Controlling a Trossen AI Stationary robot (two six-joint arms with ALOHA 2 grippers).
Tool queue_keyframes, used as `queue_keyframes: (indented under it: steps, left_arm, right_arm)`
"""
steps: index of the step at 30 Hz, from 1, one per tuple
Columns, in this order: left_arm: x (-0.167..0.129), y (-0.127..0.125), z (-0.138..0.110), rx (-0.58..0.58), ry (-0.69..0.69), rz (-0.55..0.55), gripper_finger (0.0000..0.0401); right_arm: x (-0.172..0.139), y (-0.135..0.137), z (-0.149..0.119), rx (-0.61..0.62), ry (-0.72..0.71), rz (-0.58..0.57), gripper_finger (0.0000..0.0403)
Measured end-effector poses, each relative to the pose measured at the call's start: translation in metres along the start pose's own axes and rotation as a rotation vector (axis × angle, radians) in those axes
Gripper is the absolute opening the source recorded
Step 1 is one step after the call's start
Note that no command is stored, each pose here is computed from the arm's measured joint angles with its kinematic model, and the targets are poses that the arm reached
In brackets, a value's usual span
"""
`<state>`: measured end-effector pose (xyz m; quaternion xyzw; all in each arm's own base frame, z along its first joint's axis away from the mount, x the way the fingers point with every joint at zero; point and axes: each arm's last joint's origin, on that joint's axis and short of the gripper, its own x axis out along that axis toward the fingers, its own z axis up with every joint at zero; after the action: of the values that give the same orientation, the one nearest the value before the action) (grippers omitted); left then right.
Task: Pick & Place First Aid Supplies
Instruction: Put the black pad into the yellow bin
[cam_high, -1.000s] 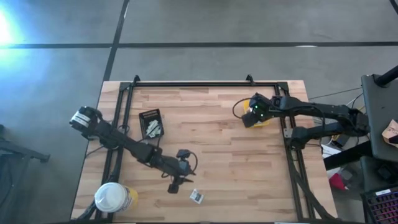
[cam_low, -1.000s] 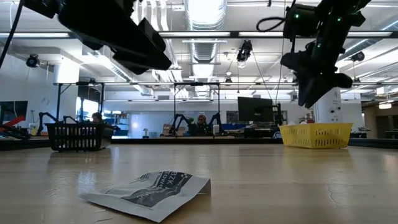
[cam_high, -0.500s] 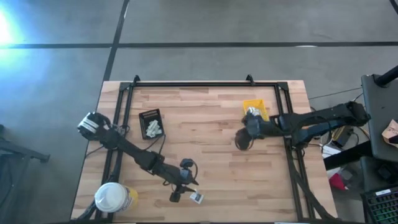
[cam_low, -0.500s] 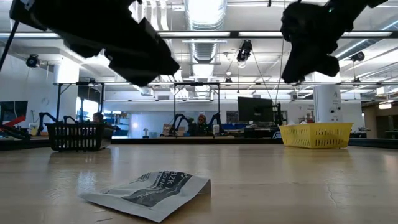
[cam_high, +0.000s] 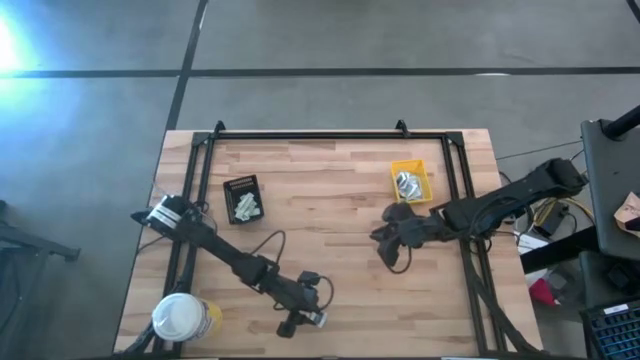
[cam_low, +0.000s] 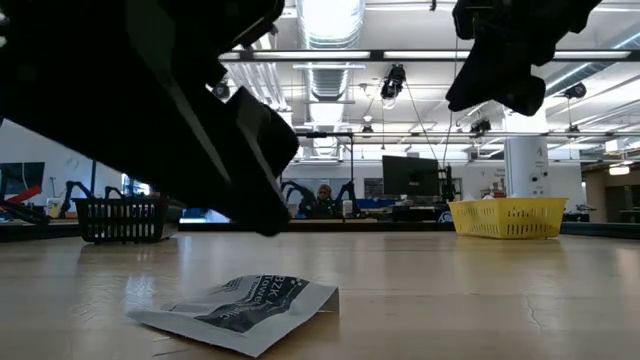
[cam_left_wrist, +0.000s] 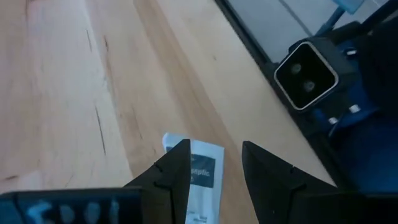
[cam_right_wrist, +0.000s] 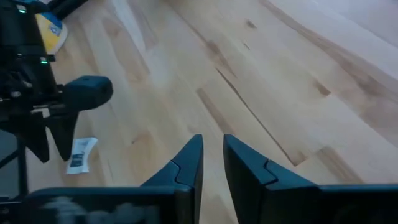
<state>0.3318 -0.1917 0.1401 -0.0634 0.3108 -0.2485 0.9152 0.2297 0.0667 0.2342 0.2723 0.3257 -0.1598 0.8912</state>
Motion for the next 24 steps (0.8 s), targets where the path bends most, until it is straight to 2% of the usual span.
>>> queue_keyframes:
  steps: [5, 8, 16, 24]
  left_arm:
    - [0.007, 0.007, -0.010, -0.012, 0.047, 0.026, 0.0137]
    - [0.009, 0.015, -0.014, -0.053, 0.075, 0.079, 0.0137]
    - [0.003, 0.034, -0.013, -0.144, 0.056, 0.324, 0.0137]
    - [-0.004, 0.058, -0.011, -0.383, -0.086, 0.629, 0.0137]
  right_arm:
    - [0.008, 0.000, -0.004, -0.010, 0.020, -0.025, 0.0063]
    - [0.013, 0.000, -0.006, -0.017, 0.033, -0.039, 0.0061]
    - [0.017, 0.004, -0.010, -0.031, 0.053, -0.035, 0.0063]
    - [0.015, 0.014, -0.021, -0.023, 0.071, -0.003, 0.0057]
